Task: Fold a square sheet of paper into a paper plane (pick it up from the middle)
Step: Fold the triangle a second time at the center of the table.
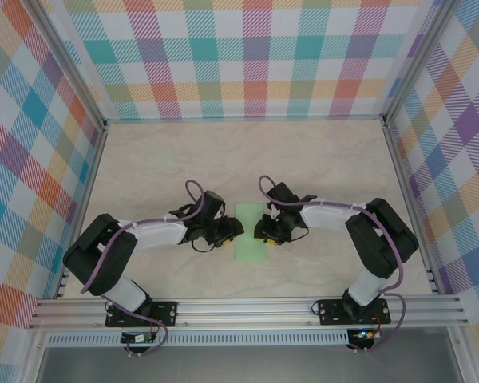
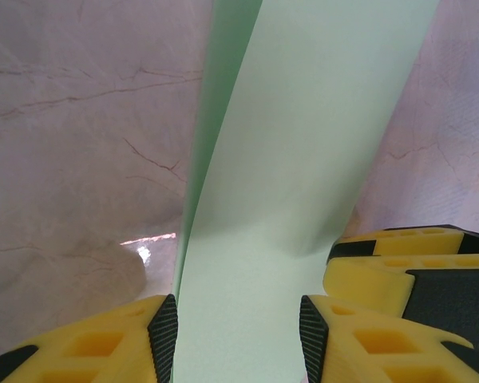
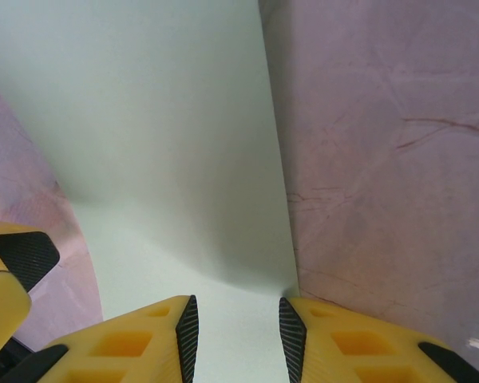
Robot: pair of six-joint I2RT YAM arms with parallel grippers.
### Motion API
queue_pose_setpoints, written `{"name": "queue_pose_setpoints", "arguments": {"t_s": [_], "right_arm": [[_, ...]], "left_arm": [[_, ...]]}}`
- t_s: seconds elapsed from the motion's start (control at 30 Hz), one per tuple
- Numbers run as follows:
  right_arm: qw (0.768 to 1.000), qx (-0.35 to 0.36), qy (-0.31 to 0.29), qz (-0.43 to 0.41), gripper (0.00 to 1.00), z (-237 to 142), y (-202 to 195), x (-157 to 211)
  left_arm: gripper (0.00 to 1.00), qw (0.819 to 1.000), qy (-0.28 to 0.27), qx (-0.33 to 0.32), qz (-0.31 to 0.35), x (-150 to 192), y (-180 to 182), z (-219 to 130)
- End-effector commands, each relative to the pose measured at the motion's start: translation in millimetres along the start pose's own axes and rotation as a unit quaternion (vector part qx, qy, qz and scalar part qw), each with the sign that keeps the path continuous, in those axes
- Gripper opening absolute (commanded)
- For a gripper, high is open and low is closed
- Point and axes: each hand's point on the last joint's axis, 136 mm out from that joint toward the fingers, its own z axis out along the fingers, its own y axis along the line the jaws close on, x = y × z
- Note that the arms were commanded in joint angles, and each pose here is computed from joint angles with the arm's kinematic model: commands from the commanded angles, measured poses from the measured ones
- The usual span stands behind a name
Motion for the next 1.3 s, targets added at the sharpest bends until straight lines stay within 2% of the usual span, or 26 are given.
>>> {"name": "queue_pose_setpoints", "arguments": {"t_s": [0.0,0.3,0.7,0.93,1.27], "right_arm": [[0.999,0.046,0.015,0.02,0.36,12.1,-28.6,11.0],[0.998,0.051,0.017,0.021,0.36,13.0,-31.0,11.5],[0.998,0.057,0.011,0.02,0.36,9.5,-33.5,11.9],[0.998,0.057,0.014,0.02,0.36,11.3,-34.8,12.8],[0.998,0.056,0.015,0.021,0.36,12.8,-35.0,13.2]], "left_arm": [[0.46,1.0,0.009,0.009,0.005,3.9,-9.7,-0.7],[0.48,1.0,0.006,-0.018,-0.003,16.3,0.1,-12.1],[0.49,0.999,0.002,0.016,-0.033,38.8,-1.9,-34.4],[0.48,0.999,0.015,0.028,-0.04,45.3,-7.5,-23.4],[0.48,0.999,0.023,0.002,-0.047,50.3,1.4,-9.6]]}}
